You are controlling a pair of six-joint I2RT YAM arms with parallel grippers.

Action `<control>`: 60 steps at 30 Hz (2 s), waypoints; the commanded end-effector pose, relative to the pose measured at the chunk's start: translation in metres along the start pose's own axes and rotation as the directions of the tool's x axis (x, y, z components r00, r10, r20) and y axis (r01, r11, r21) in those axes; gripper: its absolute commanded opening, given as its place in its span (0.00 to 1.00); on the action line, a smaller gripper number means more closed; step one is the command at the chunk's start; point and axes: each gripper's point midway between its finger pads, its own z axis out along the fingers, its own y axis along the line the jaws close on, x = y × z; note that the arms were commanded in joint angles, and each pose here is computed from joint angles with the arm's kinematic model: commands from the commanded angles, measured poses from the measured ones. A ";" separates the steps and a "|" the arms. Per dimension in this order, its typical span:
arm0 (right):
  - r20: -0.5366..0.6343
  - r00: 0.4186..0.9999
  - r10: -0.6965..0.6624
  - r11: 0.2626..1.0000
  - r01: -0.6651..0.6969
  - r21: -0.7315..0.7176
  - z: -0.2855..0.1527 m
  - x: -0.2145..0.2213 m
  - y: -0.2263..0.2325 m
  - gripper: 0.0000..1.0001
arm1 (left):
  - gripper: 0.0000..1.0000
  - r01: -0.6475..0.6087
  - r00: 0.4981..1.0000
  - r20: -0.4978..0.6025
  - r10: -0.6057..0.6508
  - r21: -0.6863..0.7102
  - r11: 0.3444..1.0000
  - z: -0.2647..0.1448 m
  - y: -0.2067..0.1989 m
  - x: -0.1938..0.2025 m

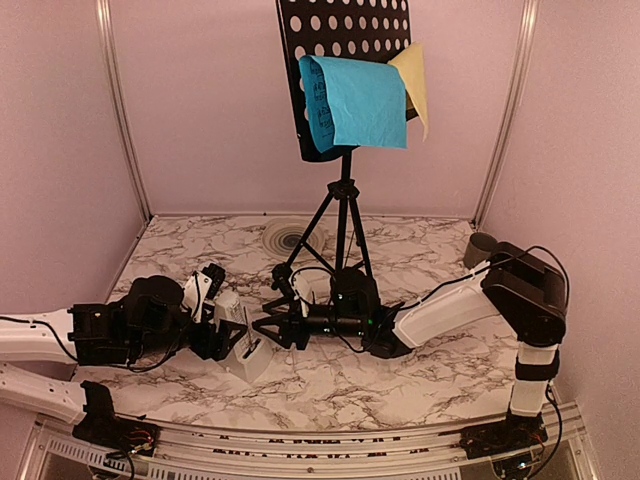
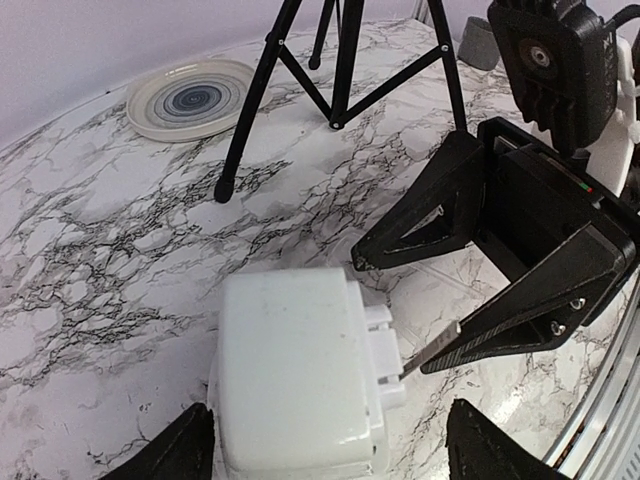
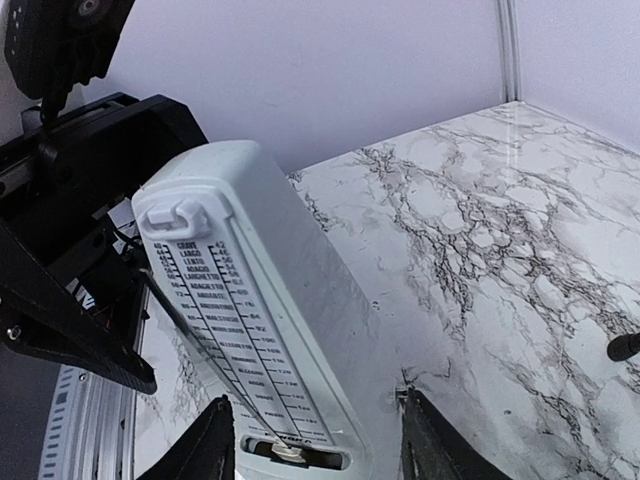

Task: Pack up the instrument practice props
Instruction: Hook the pendulum on the metronome.

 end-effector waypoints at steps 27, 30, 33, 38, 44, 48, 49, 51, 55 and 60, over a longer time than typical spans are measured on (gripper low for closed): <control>0.049 0.997 -0.057 0.998 0.058 -0.020 -0.012 -0.034 0.001 0.57 | 0.87 0.006 0.994 0.105 0.001 -0.066 0.998 0.017 0.010 -0.005; 0.041 0.997 -0.064 0.997 0.066 -0.035 -0.010 -0.033 0.002 0.55 | 0.80 -0.004 0.994 0.111 0.012 -0.071 0.997 0.018 0.010 -0.005; 0.040 0.997 -0.068 0.996 0.070 -0.055 -0.008 -0.033 0.005 0.54 | 0.78 -0.013 0.993 0.117 0.021 -0.068 0.998 0.018 0.010 -0.005; 0.045 0.996 -0.082 0.993 0.085 -0.079 -0.007 -0.039 0.009 0.53 | 0.73 -0.055 0.991 0.120 0.057 -0.025 0.998 0.018 0.002 -0.002; 0.057 0.995 -0.088 0.991 0.093 -0.095 -0.004 -0.048 0.010 0.51 | 0.60 -0.073 0.987 0.143 0.075 -0.017 0.997 0.015 0.004 -0.003; 0.055 0.995 -0.085 0.989 0.091 -0.117 -0.001 -0.049 0.012 0.45 | 0.60 -0.067 0.987 0.147 0.068 -0.015 0.998 0.016 0.004 -0.002; 0.053 0.995 -0.083 0.988 0.089 -0.123 0.000 -0.048 0.013 0.45 | 0.60 -0.067 0.987 0.146 0.068 -0.012 0.998 0.016 0.003 -0.002; 0.049 0.996 -0.080 0.987 0.085 -0.135 0.003 -0.048 0.014 0.45 | 0.60 -0.067 0.987 0.145 0.068 -0.011 0.998 0.017 0.003 -0.002; 0.038 0.997 -0.072 0.986 0.077 -0.146 0.009 -0.047 0.013 0.50 | 0.60 -0.072 0.987 0.146 0.071 0.002 0.997 0.018 0.000 -0.002; 0.027 0.997 -0.071 0.986 0.074 -0.149 0.016 -0.045 0.011 0.49 | 0.63 -0.089 0.985 0.147 0.085 0.017 0.996 0.020 -0.004 -0.003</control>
